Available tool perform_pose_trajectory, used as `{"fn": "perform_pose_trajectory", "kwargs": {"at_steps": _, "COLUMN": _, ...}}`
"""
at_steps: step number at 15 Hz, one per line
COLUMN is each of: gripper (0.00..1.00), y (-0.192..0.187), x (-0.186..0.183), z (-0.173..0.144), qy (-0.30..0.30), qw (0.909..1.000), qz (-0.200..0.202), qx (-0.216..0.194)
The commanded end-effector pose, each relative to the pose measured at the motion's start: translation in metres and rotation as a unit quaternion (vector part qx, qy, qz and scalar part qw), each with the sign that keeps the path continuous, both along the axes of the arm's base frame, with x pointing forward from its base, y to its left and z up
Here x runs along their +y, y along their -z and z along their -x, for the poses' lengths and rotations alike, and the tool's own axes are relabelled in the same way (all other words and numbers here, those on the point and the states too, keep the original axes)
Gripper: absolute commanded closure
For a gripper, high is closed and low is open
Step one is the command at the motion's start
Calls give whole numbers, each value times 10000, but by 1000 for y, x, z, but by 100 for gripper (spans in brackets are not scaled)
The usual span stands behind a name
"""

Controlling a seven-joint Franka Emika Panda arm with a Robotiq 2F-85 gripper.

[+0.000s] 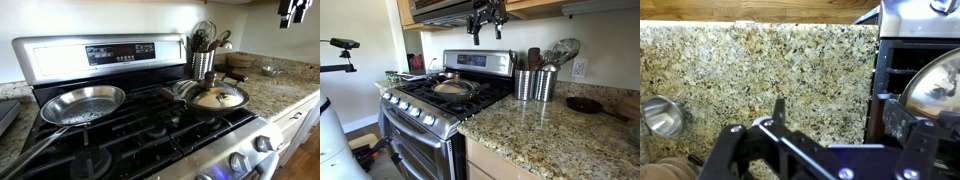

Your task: Take the lid off the wok and place it on the counter

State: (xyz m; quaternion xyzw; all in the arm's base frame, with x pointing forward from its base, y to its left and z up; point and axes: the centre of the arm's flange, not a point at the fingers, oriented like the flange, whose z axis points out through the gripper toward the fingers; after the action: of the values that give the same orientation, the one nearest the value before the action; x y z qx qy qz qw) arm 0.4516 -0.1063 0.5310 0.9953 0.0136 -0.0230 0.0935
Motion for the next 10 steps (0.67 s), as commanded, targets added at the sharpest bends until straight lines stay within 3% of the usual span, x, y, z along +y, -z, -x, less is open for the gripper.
{"fn": "perform_pose_trajectory", "kwargs": {"at_steps": 1, "gripper": 0, "y": 0, "x": 0, "z": 0, "qy": 0, "qw": 10000, "qz": 0, "qx": 0}}
{"fn": "perform_pose_trajectory", "kwargs": {"at_steps": 9, "gripper": 0, "y": 0, "x": 0, "z": 0, "qy": 0, "qw": 10000, "qz": 0, "qx": 0}}
{"fn": "perform_pose_trajectory", "kwargs": {"at_steps": 10, "gripper": 0, "y": 4, "x": 3, "z": -3, "qy": -172, "qw": 9997, "qz": -146, "qx": 79}}
